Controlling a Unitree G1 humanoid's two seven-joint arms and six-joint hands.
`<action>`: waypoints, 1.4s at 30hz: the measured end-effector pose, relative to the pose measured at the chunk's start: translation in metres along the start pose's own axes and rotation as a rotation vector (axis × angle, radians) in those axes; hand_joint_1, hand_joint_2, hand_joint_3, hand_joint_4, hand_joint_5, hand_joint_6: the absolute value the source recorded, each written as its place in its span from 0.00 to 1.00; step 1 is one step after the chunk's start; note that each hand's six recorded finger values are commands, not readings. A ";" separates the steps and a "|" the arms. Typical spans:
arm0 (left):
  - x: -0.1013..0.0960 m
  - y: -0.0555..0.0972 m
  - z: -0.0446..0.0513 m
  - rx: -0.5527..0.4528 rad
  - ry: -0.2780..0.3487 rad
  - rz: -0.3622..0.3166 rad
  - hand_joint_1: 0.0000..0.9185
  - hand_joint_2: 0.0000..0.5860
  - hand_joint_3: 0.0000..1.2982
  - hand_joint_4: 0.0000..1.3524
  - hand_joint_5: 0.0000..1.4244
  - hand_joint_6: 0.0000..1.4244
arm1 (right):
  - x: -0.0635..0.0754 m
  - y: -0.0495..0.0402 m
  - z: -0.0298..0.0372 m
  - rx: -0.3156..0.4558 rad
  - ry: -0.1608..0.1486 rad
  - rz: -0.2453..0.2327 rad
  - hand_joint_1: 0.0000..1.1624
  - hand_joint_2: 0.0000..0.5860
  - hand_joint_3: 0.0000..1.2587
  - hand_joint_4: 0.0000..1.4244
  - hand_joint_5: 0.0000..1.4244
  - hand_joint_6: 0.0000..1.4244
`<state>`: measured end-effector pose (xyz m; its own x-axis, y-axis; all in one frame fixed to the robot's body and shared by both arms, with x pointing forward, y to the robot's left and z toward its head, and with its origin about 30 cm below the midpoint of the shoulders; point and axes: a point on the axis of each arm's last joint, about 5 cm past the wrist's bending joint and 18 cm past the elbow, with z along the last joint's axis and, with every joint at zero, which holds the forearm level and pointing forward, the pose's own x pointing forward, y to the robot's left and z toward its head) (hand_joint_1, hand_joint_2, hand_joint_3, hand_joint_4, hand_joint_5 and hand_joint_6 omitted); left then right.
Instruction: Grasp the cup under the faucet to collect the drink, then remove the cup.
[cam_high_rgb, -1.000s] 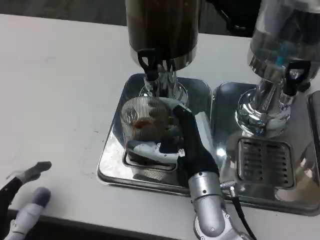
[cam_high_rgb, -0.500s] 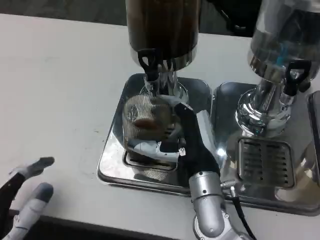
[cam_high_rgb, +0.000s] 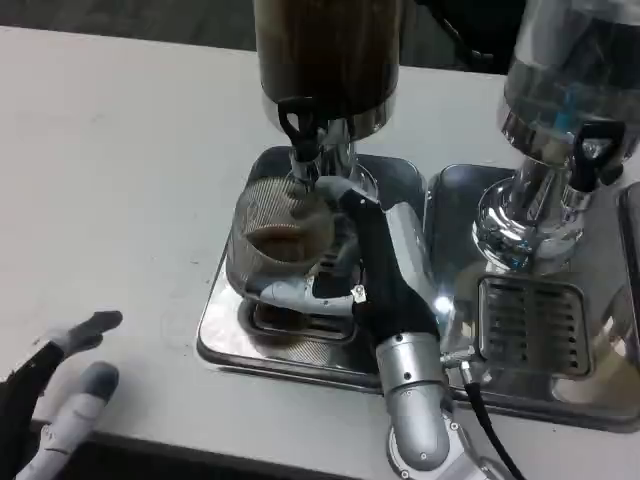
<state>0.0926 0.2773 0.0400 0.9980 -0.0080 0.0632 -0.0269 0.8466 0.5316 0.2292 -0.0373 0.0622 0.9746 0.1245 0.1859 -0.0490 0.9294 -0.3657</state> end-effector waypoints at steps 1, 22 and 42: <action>0.000 0.000 0.0001 -0.001 -0.001 0.000 0.00 0.26 0.25 0.17 0.16 0.03 | -0.001 -0.0006 -0.0010 -0.003 0.007 -0.001 0.90 0.21 0.54 0.51 0.61 0.86; 0.007 -0.008 0.0008 -0.025 -0.013 -0.027 0.00 0.26 0.24 0.16 0.16 0.03 | -0.010 -0.0185 0.0091 -0.102 0.105 0.036 0.86 0.21 0.58 0.56 0.65 0.91; 0.015 -0.017 0.0024 -0.019 -0.035 -0.077 0.00 0.25 0.23 0.14 0.16 0.03 | -0.027 -0.0364 0.0229 -0.134 0.152 0.039 0.83 0.22 0.60 0.58 0.67 0.93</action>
<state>0.1077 0.2613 0.0338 0.9944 -0.0916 0.0528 0.0510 0.8526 0.5200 0.1995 -0.0666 0.0913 0.9948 0.0968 0.0332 -0.0681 0.8689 -0.4902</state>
